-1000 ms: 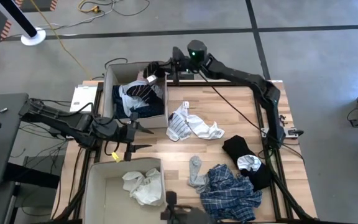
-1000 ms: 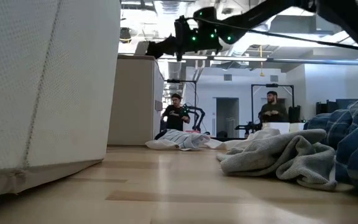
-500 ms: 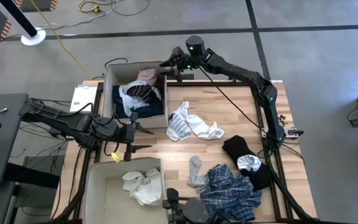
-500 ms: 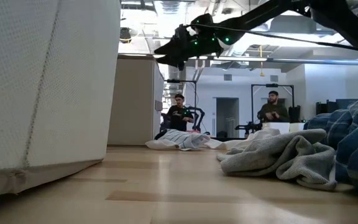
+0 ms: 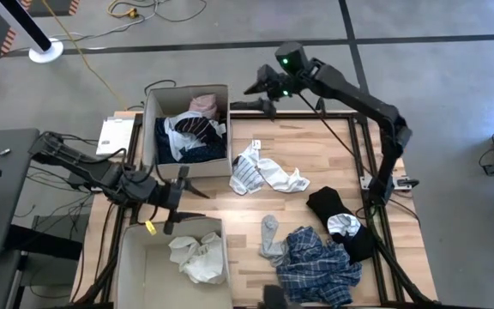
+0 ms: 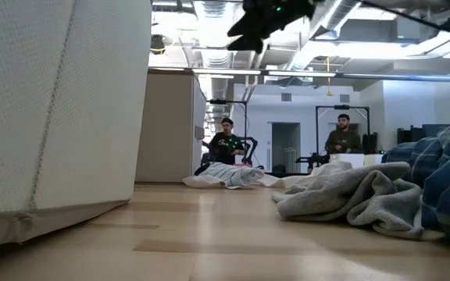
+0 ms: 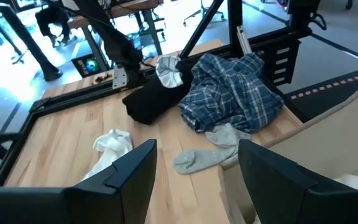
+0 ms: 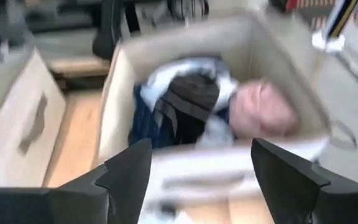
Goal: Sort clothes
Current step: Put the blue checkered into the top light brown laundry organizer
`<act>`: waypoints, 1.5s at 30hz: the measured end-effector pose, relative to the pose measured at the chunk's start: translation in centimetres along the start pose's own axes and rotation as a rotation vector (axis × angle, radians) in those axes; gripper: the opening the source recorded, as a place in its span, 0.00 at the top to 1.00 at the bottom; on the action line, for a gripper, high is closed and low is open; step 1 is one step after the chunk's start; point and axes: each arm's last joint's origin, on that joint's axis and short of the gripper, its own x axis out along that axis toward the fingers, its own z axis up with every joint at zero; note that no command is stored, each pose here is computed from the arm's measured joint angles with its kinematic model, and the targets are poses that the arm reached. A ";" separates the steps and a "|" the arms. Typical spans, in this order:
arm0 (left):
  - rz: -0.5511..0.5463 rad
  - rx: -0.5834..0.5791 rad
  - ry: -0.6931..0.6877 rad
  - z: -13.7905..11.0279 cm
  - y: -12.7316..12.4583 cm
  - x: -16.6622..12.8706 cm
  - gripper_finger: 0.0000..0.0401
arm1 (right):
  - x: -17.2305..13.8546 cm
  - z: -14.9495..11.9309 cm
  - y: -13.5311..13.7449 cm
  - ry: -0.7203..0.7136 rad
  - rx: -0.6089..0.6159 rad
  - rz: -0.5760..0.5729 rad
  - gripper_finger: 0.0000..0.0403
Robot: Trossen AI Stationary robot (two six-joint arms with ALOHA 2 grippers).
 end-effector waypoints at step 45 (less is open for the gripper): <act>-0.052 0.084 -0.013 0.1 -1.9 1.6 0.45 | -0.5 -10.8 30.3 0.880 0.261 0.185 0.28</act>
